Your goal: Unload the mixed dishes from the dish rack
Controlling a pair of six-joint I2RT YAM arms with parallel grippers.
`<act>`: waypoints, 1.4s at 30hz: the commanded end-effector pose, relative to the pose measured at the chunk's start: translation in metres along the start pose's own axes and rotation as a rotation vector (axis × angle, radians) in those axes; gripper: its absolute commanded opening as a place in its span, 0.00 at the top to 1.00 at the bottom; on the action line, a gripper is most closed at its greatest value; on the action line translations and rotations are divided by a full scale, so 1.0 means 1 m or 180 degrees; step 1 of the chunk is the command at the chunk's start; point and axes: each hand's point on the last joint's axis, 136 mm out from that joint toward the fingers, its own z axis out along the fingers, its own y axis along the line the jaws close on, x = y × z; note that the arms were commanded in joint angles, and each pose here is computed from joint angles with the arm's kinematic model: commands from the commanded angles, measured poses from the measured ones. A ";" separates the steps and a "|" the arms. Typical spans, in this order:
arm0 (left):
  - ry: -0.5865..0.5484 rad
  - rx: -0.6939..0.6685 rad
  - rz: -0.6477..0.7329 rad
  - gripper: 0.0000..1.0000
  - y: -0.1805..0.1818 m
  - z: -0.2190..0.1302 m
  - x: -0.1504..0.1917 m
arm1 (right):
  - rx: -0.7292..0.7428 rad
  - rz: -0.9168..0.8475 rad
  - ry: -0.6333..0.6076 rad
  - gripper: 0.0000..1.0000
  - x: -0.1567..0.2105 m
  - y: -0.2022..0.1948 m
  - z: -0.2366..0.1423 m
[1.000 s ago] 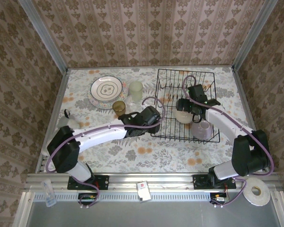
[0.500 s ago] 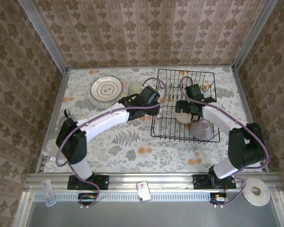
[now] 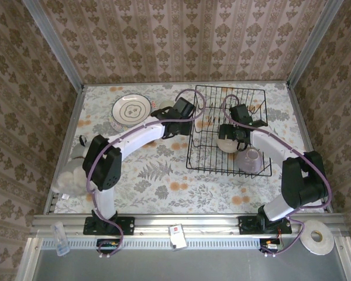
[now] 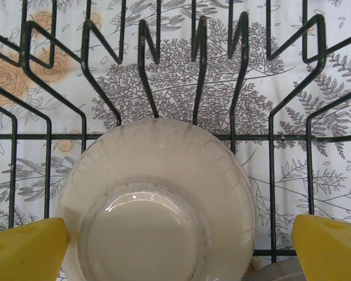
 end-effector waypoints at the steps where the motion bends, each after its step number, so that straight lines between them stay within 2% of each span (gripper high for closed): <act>1: 0.0049 0.0054 -0.0021 0.49 0.001 0.000 0.002 | 0.0140 0.0029 0.0023 0.01 0.004 -0.014 0.000; 5: -0.0180 0.0254 0.0006 0.48 -0.014 -0.018 -0.007 | 0.0014 0.0065 -0.0025 0.01 0.002 -0.008 -0.004; 10: -0.0395 0.0214 0.0128 0.47 -0.025 -0.046 -0.016 | 0.0221 0.0130 -0.0050 0.02 0.001 -0.027 -0.007; 15: -0.0500 0.0305 0.0327 0.42 -0.043 -0.063 -0.019 | -0.0041 0.0204 -0.0111 0.01 -0.003 -0.019 -0.012; 18: -0.0575 0.0535 0.0478 0.35 -0.065 -0.072 -0.021 | -0.0149 0.0216 -0.0176 0.01 -0.009 -0.014 -0.022; 20: -0.0566 0.0907 0.0471 0.31 -0.084 -0.075 -0.020 | -0.0278 0.0264 -0.0243 0.01 -0.014 -0.012 -0.030; 23: -0.0544 0.1372 0.0449 0.30 -0.107 -0.077 -0.018 | -0.0540 0.0424 -0.0358 0.01 -0.020 -0.012 -0.044; 25: -0.0508 0.1674 0.0435 0.29 -0.123 -0.079 -0.017 | -0.0700 0.0547 -0.0379 0.05 -0.022 -0.014 -0.047; 31: -0.0221 0.2428 0.0233 0.26 -0.153 -0.072 -0.010 | -0.0965 0.0847 -0.0143 0.14 -0.013 -0.020 -0.028; 36: 0.0013 0.2713 0.0109 0.21 -0.163 -0.058 -0.003 | -0.1038 0.1044 -0.0051 0.17 -0.003 -0.028 -0.013; 42: 0.0289 0.2806 -0.0018 0.13 -0.167 -0.035 0.007 | -0.0854 0.1041 0.0123 0.18 0.009 -0.035 0.008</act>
